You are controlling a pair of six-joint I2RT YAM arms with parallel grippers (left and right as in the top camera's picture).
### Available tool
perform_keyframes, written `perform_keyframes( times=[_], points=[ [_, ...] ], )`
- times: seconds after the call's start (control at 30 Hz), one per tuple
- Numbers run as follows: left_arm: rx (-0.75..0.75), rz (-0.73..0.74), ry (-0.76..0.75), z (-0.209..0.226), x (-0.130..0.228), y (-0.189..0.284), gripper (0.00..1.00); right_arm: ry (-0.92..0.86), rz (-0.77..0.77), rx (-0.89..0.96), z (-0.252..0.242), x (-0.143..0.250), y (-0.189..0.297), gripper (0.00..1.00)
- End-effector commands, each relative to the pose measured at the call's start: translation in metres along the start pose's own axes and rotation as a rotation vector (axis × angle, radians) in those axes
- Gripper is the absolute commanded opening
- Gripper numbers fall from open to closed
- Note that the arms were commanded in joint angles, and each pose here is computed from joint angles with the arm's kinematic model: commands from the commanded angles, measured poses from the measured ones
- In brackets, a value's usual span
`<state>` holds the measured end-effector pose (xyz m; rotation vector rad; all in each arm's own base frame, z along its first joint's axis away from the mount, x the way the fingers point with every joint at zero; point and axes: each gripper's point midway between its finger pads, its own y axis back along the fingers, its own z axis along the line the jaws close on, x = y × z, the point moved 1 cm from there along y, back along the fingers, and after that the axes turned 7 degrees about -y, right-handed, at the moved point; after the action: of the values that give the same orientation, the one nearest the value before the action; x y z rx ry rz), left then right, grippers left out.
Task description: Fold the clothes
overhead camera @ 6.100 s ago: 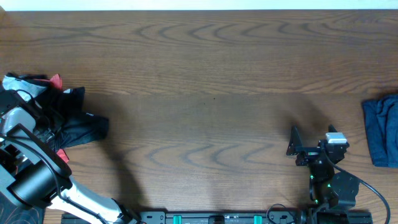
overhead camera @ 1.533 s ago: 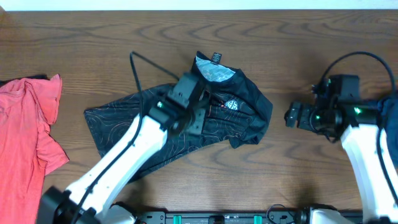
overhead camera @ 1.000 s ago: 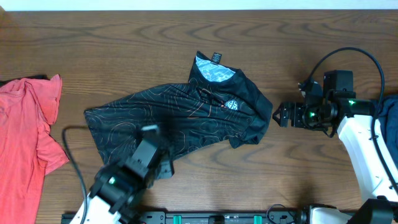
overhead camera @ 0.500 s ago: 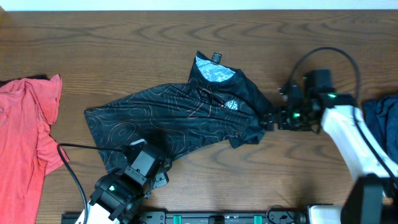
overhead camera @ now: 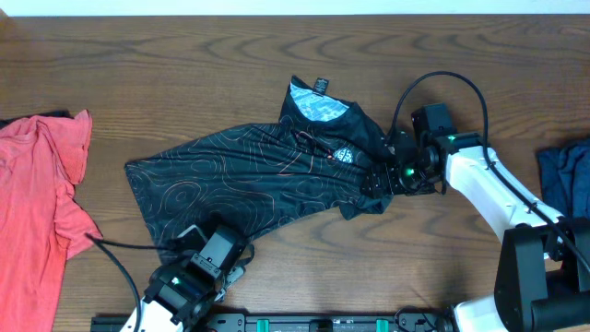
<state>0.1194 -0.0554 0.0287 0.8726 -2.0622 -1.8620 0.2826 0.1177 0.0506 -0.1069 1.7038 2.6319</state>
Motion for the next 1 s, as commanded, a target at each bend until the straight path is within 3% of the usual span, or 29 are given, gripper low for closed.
perform_keyframes(
  times=[0.0,0.2,0.47,0.9,0.97],
  points=[
    [-0.029,-0.089,0.199,0.007,-0.015,0.001,0.66,0.006,0.002,-0.010,0.005,-0.001,0.003,0.99],
    [-0.084,-0.215,0.360,0.024,-0.043,0.003,0.66,0.004,0.025,-0.006,0.004,0.004,0.003,0.99],
    [-0.151,-0.200,0.550,0.046,-0.052,-0.004,0.62,0.007,0.034,-0.008,0.005,0.007,0.003,0.99],
    [-0.202,-0.060,0.559,0.032,-0.046,-0.040,0.61,-0.006,0.064,-0.011,0.005,0.014,0.003,0.99],
    [-0.206,-0.035,0.555,0.028,-0.044,-0.047,0.53,-0.009,0.070,-0.010,0.004,0.015,0.003,0.99]
  ],
)
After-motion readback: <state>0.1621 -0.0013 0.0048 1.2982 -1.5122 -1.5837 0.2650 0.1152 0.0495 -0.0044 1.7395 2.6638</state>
